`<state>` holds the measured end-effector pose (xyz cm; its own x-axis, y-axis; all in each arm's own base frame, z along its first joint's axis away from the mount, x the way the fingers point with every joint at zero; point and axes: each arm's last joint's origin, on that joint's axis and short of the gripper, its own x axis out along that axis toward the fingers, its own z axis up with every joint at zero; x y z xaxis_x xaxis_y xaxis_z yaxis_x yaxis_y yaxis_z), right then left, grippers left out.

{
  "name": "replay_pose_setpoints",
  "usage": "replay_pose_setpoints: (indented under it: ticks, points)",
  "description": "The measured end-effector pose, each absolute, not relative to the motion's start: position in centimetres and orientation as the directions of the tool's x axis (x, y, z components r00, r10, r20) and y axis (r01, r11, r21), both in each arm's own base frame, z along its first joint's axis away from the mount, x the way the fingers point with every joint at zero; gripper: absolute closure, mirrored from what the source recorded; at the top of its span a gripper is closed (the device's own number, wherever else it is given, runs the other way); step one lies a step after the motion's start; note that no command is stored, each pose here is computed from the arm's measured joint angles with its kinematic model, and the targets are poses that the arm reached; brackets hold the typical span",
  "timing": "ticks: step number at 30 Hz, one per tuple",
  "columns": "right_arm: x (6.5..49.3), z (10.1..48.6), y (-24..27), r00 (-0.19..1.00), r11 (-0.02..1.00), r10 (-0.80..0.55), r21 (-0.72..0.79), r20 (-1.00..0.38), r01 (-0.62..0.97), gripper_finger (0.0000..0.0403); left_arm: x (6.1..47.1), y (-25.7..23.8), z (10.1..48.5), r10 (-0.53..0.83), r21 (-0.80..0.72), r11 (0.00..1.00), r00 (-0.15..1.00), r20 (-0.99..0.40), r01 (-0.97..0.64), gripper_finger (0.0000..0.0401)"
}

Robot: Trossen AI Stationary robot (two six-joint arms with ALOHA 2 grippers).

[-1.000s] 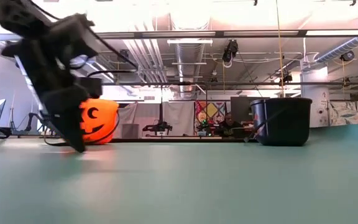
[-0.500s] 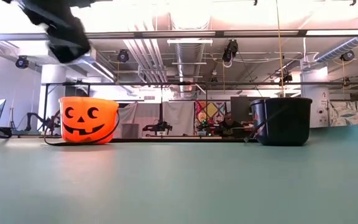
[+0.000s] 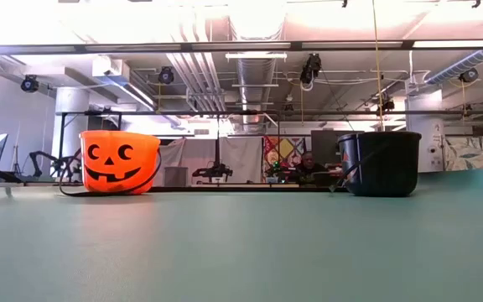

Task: Sort candy by brand, put in halloween buckets
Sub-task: Adjust the white candies

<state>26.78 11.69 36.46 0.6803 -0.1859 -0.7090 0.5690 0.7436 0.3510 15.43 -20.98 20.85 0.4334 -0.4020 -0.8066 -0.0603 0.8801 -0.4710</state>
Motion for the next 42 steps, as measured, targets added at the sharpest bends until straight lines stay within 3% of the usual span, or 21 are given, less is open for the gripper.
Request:
replay_pose_setpoints:
  ticks: [11,16,24,32,38,42]
  points:
    - [27.2,35.9,12.3,0.664,0.739,-0.124,0.377,-0.737,0.558,0.0265,18.2,-31.7,18.1,-0.372,-0.363,0.927,0.331,-0.867,0.091,0.0285]
    - [27.3,36.0,12.6,0.677,0.74,-0.104,0.399,-0.729,0.542,0.0271,18.7,-33.6,16.4,-0.325,-0.308,0.946,0.336,-0.884,0.105,0.0285]
    - [27.3,36.0,12.6,0.682,0.739,-0.101,0.404,-0.724,0.539,0.0266,19.0,-32.9,14.9,-0.224,-0.209,0.974,0.457,-0.861,0.084,0.0286]
    - [27.4,36.1,12.6,0.687,0.736,-0.099,0.412,-0.72,0.538,0.0275,19.1,-31.0,13.5,-0.162,-0.155,0.986,0.467,-0.869,0.052,0.0286]
    - [27.4,36.1,12.7,0.679,0.711,-0.065,0.444,-0.731,0.545,0.0271,18.6,-29.1,13.7,-0.105,-0.102,0.994,0.435,-0.894,0.031,0.0286]
    - [27.3,36.0,12.8,0.675,0.713,-0.046,0.449,-0.736,0.538,0.0272,17.2,-26.8,14.2,0.051,0.048,0.999,0.326,-0.944,-0.018,0.0286]
